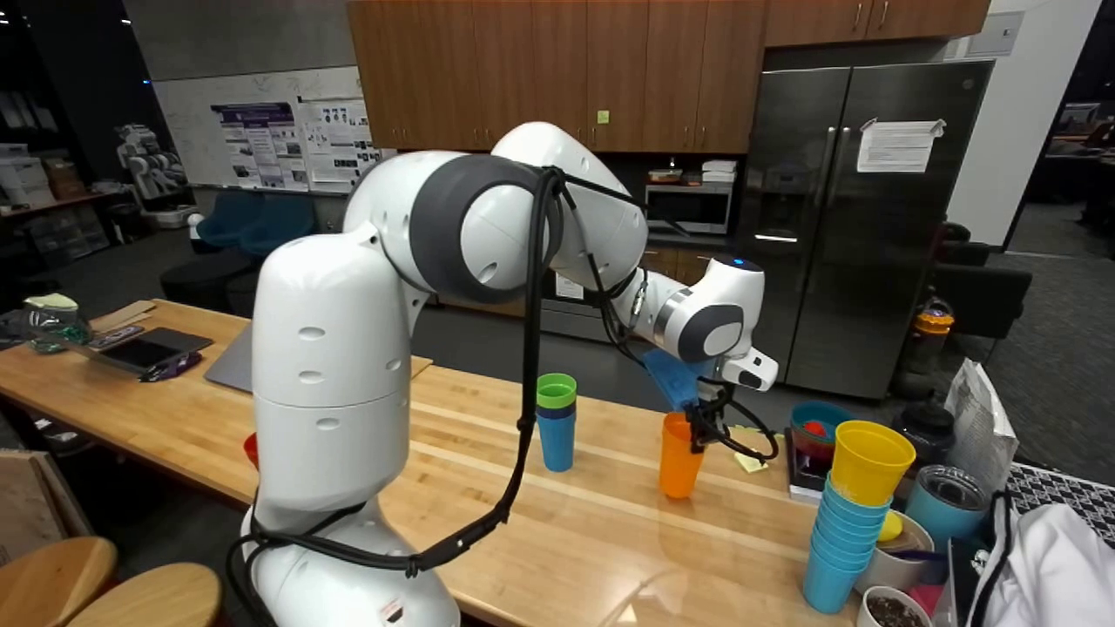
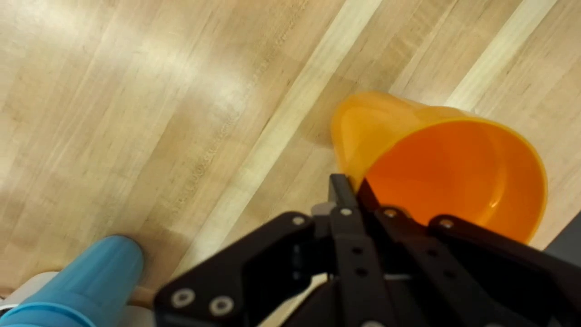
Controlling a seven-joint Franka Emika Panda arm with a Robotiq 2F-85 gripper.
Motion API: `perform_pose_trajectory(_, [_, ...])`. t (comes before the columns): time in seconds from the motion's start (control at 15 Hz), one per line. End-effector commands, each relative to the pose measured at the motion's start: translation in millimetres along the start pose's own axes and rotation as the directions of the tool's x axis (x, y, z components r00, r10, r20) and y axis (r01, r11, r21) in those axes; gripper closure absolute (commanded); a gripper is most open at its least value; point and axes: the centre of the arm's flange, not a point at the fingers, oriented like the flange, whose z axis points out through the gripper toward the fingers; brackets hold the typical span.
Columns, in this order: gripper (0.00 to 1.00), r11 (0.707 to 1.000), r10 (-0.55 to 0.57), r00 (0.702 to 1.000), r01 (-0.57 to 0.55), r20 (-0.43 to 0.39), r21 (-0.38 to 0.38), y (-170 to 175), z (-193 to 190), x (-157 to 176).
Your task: Pick up the orange cup from the stack of cups to the left and put it on the table, pick up the green cup from the stack of cups to the left and put it on the table, pick up the navy blue cup from the stack of cups to the left and put it on the table
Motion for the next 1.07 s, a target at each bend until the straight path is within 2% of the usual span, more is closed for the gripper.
perform_pose_trajectory(0.0, [0.99, 0.998, 0.023, 0.999, -0.021, 0.024, -0.051, -11.2, 4.9, 9.5])
perform_pose_trajectory(0.6, [0.99, 0.991, 0.019, 0.999, -0.013, 0.041, -0.135, -28.9, 11.0, 6.4])
perform_pose_trajectory(0.67, [0.71, 0.99, 0.017, 0.999, -0.012, 0.04, -0.139, -30.8, 9.8, 6.6])
perform_pose_trajectory(0.8, [0.67, 0.99, 0.016, 0.999, -0.01, 0.042, -0.142, -33.4, 9.3, 5.2])
perform_pose_trajectory(1.0, [0.47, 0.991, 0.012, 0.999, -0.006, 0.042, -0.133, -36.5, 4.3, 2.9])
